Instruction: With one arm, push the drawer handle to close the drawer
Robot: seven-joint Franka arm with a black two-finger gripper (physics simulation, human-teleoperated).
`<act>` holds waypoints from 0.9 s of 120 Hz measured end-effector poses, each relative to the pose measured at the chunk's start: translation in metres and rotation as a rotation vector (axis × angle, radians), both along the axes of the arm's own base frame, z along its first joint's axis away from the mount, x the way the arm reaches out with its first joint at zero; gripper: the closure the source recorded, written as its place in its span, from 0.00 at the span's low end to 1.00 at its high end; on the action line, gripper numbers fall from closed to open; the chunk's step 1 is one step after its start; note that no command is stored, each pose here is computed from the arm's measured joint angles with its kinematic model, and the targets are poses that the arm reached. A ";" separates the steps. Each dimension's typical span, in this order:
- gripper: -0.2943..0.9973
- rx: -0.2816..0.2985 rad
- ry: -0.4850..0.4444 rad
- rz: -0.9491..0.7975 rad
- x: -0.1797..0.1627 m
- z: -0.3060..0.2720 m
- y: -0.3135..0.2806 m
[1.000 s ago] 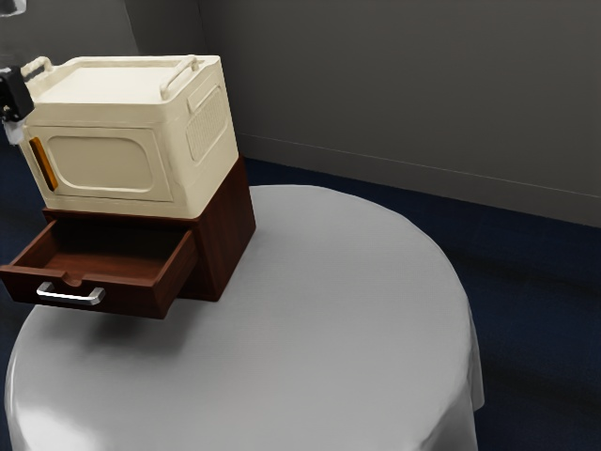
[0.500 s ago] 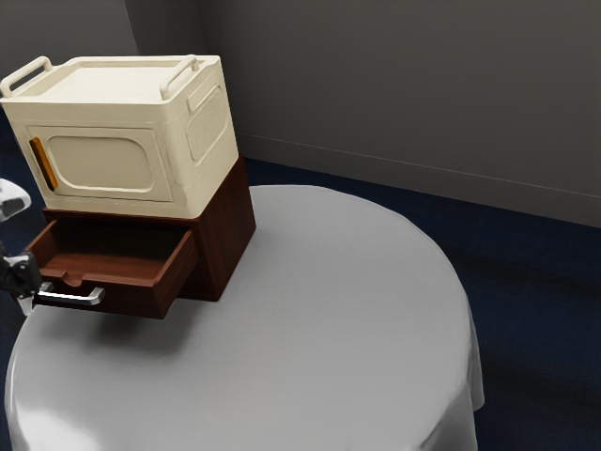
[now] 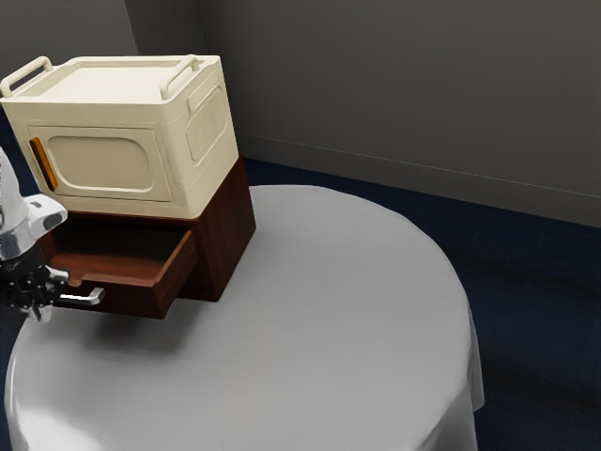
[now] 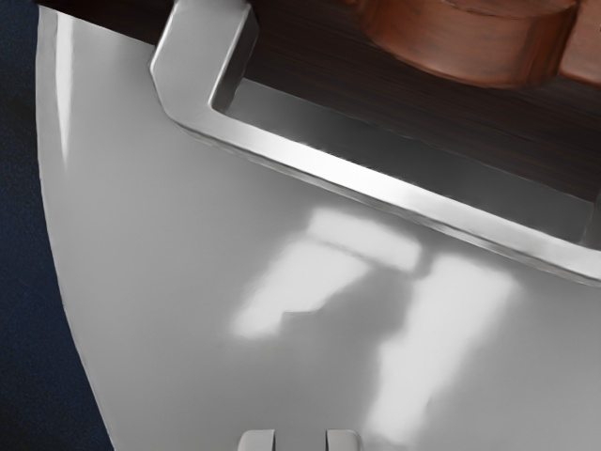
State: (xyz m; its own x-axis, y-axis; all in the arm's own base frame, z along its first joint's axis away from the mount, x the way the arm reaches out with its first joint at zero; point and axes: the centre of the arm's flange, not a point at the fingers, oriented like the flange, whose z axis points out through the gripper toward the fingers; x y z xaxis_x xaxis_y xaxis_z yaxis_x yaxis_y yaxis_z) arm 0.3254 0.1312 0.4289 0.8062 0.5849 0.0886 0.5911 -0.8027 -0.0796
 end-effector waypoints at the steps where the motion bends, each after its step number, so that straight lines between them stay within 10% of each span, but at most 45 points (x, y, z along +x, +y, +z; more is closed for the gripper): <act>1: 0.78 0.000 -0.001 -0.001 0.001 -0.001 0.000; 108: 0.84 0.027 -0.055 -0.037 0.036 -0.034 0.025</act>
